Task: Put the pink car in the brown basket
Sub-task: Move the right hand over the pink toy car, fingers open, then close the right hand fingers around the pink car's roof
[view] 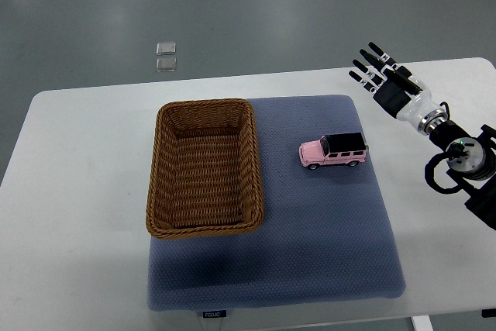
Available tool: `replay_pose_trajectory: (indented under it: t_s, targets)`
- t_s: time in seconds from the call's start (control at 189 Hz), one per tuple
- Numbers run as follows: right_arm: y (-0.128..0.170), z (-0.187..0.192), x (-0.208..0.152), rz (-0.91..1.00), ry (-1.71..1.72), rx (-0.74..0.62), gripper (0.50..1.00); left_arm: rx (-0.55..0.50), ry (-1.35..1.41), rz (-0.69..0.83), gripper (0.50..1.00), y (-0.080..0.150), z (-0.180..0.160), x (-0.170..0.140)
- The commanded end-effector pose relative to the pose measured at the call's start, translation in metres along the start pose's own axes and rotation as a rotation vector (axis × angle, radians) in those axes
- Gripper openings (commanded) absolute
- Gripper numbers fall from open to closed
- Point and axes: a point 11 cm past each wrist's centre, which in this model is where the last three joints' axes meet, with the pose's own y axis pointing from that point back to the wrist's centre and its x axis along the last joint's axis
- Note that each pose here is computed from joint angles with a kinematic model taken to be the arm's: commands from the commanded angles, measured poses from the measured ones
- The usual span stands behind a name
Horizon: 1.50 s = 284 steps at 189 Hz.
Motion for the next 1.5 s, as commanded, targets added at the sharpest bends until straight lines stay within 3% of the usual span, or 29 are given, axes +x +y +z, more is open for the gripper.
replay_pose_trajectory:
  t_s: [0.0,0.249,0.349,0.672,0.857,1.0,1.497]
  targets:
    - [0.0,-0.001,0.0,0.0,0.002,0.001,0.932,0.0,0.0,0.0,1.0,0.0,0.0,0.0]
    - [-0.002,-0.002,-0.005,-0.026,0.037,-0.02,0.932,-0.003,0.006,-0.003,1.0,0.0,0.001,-0.001]
    - [-0.009,-0.021,-0.017,-0.066,0.195,-0.049,0.932,-0.003,0.006,-0.004,1.0,0.0,0.001,-0.002]
    - [-0.011,-0.051,-0.045,-0.267,1.193,-0.482,0.928,-0.001,0.004,-0.021,1.0,0.0,0.002,-0.006]
    - [0.0,-0.052,-0.068,-0.403,1.505,-0.665,0.928,0.001,0.004,-0.023,1.0,0.0,0.002,-0.006]
    - [0.007,-0.044,-0.076,-0.434,1.58,-0.721,0.928,0.001,0.004,-0.026,1.0,0.0,0.002,-0.007]
    - [0.008,0.01,-0.07,-0.465,1.608,-0.722,0.928,0.002,0.004,-0.026,1.0,0.0,0.002,-0.007]
